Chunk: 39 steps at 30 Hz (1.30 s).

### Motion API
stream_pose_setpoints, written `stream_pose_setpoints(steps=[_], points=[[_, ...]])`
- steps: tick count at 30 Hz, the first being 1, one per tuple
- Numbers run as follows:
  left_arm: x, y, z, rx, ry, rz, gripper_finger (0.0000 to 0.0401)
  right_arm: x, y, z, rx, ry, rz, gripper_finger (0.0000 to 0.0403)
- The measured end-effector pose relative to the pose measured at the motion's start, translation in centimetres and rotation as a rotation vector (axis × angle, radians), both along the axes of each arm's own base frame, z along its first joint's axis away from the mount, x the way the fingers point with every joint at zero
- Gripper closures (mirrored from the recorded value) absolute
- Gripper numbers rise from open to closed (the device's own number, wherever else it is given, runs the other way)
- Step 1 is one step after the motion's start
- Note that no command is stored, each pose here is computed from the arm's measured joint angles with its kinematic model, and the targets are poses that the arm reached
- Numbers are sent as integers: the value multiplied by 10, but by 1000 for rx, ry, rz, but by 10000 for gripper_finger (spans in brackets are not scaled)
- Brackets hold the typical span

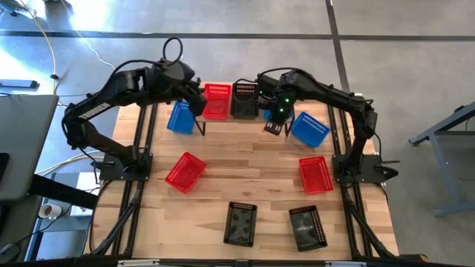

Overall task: Stack baskets on shelf by color
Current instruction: Put the bottom blue bin on the shelf, then stack the left red bin on top of the red bin on the shelf

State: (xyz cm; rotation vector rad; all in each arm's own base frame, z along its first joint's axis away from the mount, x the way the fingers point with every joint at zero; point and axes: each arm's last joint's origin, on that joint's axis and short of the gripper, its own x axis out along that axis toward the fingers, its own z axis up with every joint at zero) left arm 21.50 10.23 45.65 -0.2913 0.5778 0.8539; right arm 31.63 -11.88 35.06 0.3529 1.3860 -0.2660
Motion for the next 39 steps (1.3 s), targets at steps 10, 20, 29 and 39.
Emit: stream_pose_setpoints(steps=[10,20,29,39], points=[[-1,-1,1,-2,-5,-4,274,6,-12,-13,-10,42,-27,348],[-1,-1,1,-7,-5,-12,274,7,-17,-13,-16,17,-45,348],[-13,-6,-13,-129,133,47,274,-6,-7,16,-28,-37,-29,348],[-6,-15,-61,-342,268,78,274,-20,-4,58,-88,-183,8,348]])
